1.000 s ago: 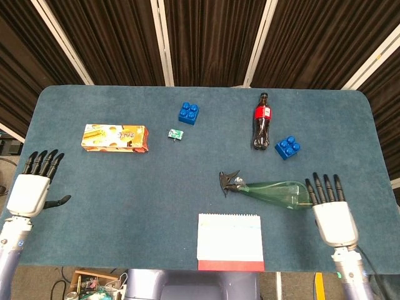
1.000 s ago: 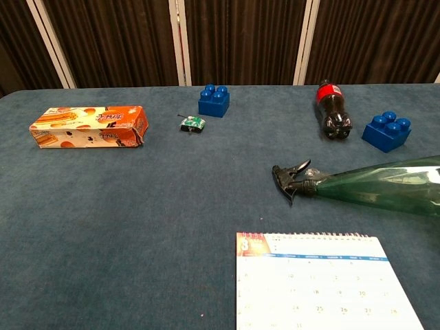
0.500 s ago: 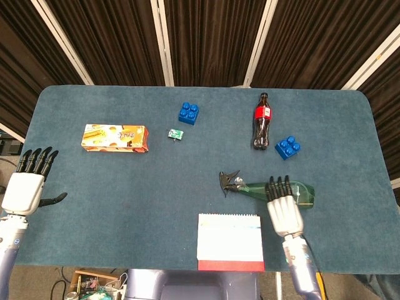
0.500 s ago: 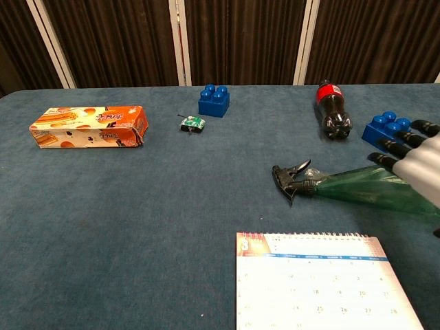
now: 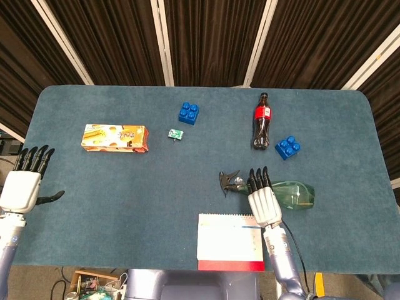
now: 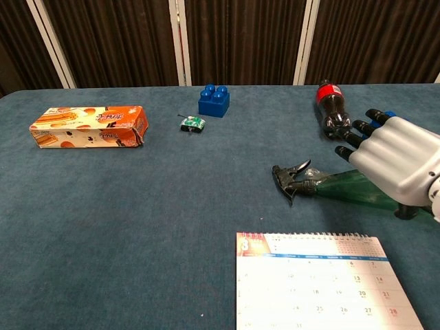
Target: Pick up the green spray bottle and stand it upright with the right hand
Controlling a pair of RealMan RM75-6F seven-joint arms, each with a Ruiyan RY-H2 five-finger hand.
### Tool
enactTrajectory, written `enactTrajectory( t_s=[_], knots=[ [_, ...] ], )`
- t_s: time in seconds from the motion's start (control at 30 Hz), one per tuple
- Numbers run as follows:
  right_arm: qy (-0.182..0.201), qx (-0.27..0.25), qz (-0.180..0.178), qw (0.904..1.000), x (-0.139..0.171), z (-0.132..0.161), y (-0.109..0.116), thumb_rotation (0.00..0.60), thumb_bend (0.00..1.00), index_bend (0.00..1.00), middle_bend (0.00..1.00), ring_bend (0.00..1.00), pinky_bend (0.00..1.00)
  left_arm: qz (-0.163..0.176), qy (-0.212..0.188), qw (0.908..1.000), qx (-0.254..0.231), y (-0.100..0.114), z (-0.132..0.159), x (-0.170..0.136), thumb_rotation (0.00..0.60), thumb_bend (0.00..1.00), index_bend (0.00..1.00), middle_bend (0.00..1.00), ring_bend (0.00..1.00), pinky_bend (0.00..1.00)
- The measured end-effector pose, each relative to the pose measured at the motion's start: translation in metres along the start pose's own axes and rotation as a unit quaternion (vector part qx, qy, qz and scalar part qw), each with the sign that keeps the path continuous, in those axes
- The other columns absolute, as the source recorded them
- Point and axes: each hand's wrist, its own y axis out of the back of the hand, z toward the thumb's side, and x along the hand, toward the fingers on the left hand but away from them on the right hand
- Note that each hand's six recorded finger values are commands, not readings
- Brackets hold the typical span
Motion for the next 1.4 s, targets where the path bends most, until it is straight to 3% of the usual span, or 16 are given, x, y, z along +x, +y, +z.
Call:
enactTrajectory(
  t_s=[0.63, 0.87, 0.97, 1.1, 1.3, 1.4],
  knots=[
    [0.021, -0.011, 0.021, 0.9995, -0.036, -0.010, -0.016, 0.600, 0.14, 0.18, 0.00, 0.00, 0.00, -0.033, 0.030, 0.9989, 0.016, -0.019, -0.005, 0.015, 0.600, 0.00, 0.00, 0.02, 0.00, 0.04],
    [0.027, -0.011, 0.037, 0.9989, -0.051, -0.003, -0.025, 0.600, 0.15, 0.27, 0.00, 0.00, 0.00, -0.036, 0.033, 0.9987, 0.017, -0.021, -0.006, 0.019, 0.600, 0.00, 0.00, 0.02, 0.00, 0.04],
    [0.030, -0.013, 0.042, 0.9986, -0.055, 0.000, -0.029, 0.600, 0.19, 0.38, 0.00, 0.00, 0.00, -0.039, 0.033, 0.9986, 0.017, -0.022, -0.006, 0.021, 0.600, 0.00, 0.00, 0.02, 0.00, 0.04],
    [0.032, -0.013, 0.041, 0.9985, -0.059, 0.002, -0.030, 0.600, 0.28, 0.60, 0.01, 0.00, 0.00, -0.043, 0.032, 0.9984, 0.017, -0.024, -0.006, 0.022, 0.600, 0.00, 0.00, 0.02, 0.00, 0.04],
    [0.027, -0.015, 0.026, 0.9992, -0.063, 0.002, -0.029, 0.600, 0.37, 0.89, 0.16, 0.00, 0.03, -0.046, 0.030, 0.9984, 0.015, -0.025, -0.005, 0.024, 0.600, 0.00, 0.00, 0.02, 0.00, 0.04],
    [0.022, -0.020, 0.005, 0.9996, -0.064, 0.000, -0.023, 0.600, 0.40, 0.95, 0.20, 0.00, 0.08, -0.046, 0.029, 0.9984, 0.013, -0.025, -0.005, 0.024, 0.600, 0.00, 0.00, 0.02, 0.00, 0.04]
  ],
)
